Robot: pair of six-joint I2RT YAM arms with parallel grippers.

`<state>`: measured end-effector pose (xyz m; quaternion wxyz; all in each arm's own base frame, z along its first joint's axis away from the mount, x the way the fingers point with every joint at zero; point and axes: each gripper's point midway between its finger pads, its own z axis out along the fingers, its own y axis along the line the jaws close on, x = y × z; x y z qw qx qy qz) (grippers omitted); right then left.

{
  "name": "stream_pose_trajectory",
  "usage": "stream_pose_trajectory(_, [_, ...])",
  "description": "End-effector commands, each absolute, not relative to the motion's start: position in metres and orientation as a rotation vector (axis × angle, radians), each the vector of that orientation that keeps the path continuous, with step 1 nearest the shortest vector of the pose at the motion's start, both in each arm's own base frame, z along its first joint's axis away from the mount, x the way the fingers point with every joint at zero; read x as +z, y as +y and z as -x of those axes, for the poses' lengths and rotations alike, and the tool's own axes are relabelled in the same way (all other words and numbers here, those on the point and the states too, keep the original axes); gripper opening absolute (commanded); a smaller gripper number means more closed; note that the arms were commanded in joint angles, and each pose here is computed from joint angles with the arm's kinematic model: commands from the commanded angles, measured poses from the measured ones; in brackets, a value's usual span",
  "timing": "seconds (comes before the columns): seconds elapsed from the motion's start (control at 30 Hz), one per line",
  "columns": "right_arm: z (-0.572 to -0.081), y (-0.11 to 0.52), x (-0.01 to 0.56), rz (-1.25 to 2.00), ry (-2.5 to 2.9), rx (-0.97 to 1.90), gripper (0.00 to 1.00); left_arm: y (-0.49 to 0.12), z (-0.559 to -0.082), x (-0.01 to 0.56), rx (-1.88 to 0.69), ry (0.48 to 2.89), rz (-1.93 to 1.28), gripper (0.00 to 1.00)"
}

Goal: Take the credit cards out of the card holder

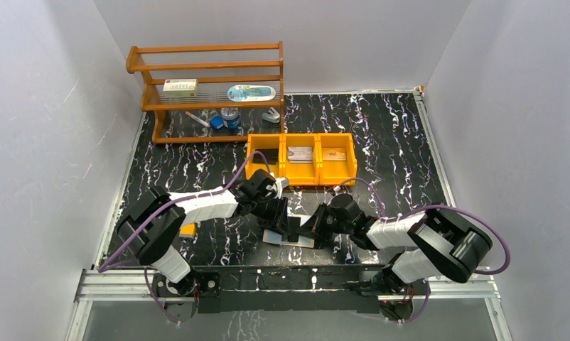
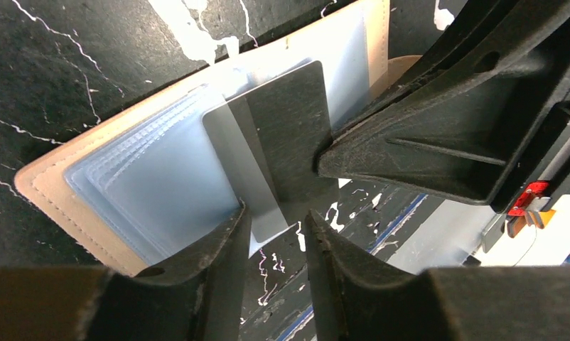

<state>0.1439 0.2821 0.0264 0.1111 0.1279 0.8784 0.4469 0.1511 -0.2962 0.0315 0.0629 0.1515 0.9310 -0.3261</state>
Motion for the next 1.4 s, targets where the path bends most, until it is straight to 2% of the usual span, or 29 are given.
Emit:
stream_pose_trajectory(0.0, [-0.141, 0.279, 0.024, -0.393, 2.561, 1.334, 0.14, -0.286, -0.138, 0.015, -0.926, 2.882, -0.522, 0.31])
stream_pose_trajectory(0.17, [-0.147, 0.286, 0.035, -0.354, 2.515, 1.373, 0.30, -0.279, -0.130, 0.009, -0.907, 2.910, -0.513, 0.27])
stream_pose_trajectory(0.33, [-0.152, 0.292, 0.040, -0.333, 2.500, 1.385, 0.32, -0.275, -0.128, 0.004, -0.878, 2.927, -0.496, 0.26])
stream_pose_trajectory(0.6, [-0.158, 0.290, 0.045, -0.349, 2.459, 1.380, 0.19, -0.272, -0.129, 0.001, -0.846, 2.930, -0.474, 0.25])
stream_pose_trajectory(0.7, [-0.158, 0.292, 0.049, -0.327, 2.441, 1.399, 0.19, -0.272, -0.129, 0.000, -0.844, 2.933, -0.474, 0.25])
stream_pose_trajectory(0.8, [-0.159, 0.297, 0.053, -0.297, 2.439, 1.419, 0.25, -0.272, -0.129, 0.001, -0.843, 2.931, -0.474, 0.25])
stream_pose_trajectory(0.9, [-0.160, 0.298, 0.050, -0.292, 2.450, 1.406, 0.25, -0.272, -0.130, 0.001, -0.839, 2.929, -0.471, 0.25])
stream_pose_trajectory(1.03, [-0.161, 0.292, 0.042, -0.330, 2.469, 1.362, 0.11, -0.270, -0.131, 0.001, -0.827, 2.925, -0.462, 0.25])
stream_pose_trajectory(1.37, [-0.164, 0.257, 0.029, -0.303, 2.501, 1.076, 0.01, -0.259, -0.147, 0.014, -0.723, 2.832, -0.405, 0.32])
